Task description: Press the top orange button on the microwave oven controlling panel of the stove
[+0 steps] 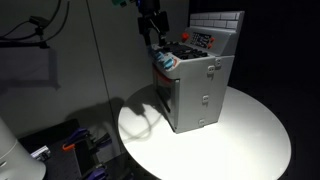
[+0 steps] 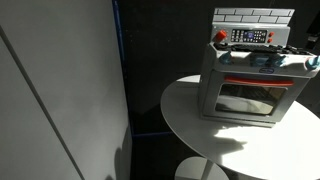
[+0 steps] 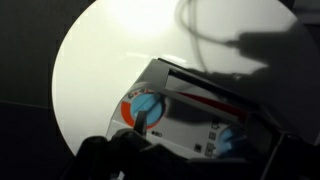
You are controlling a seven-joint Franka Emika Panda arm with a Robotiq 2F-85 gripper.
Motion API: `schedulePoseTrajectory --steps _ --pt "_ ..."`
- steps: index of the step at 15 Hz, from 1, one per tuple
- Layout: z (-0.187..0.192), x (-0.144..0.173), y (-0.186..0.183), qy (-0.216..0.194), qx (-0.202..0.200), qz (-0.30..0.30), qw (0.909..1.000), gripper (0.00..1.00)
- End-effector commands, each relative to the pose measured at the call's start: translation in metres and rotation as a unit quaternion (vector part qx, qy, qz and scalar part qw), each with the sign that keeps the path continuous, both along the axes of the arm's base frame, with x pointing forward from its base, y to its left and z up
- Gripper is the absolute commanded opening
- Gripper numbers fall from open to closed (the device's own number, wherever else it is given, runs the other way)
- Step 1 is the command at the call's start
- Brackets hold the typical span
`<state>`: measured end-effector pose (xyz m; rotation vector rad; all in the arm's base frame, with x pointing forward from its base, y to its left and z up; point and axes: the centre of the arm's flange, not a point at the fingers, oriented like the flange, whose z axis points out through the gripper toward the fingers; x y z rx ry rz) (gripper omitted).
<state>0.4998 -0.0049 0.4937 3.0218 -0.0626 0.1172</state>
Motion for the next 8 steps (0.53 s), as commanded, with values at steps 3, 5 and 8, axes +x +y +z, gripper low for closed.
schedulePoseTrajectory --steps 3,5,8 --pt "0.018 0.055 -0.025 -0.047 -0.022 -0.074 0.9959 1.0" --pt "0.021 0.066 -0.035 -0.064 -0.022 -0.098 0.9928 1.0" --pt "0.022 0.077 -0.047 -0.088 -0.031 -0.132 0.9868 1.0"
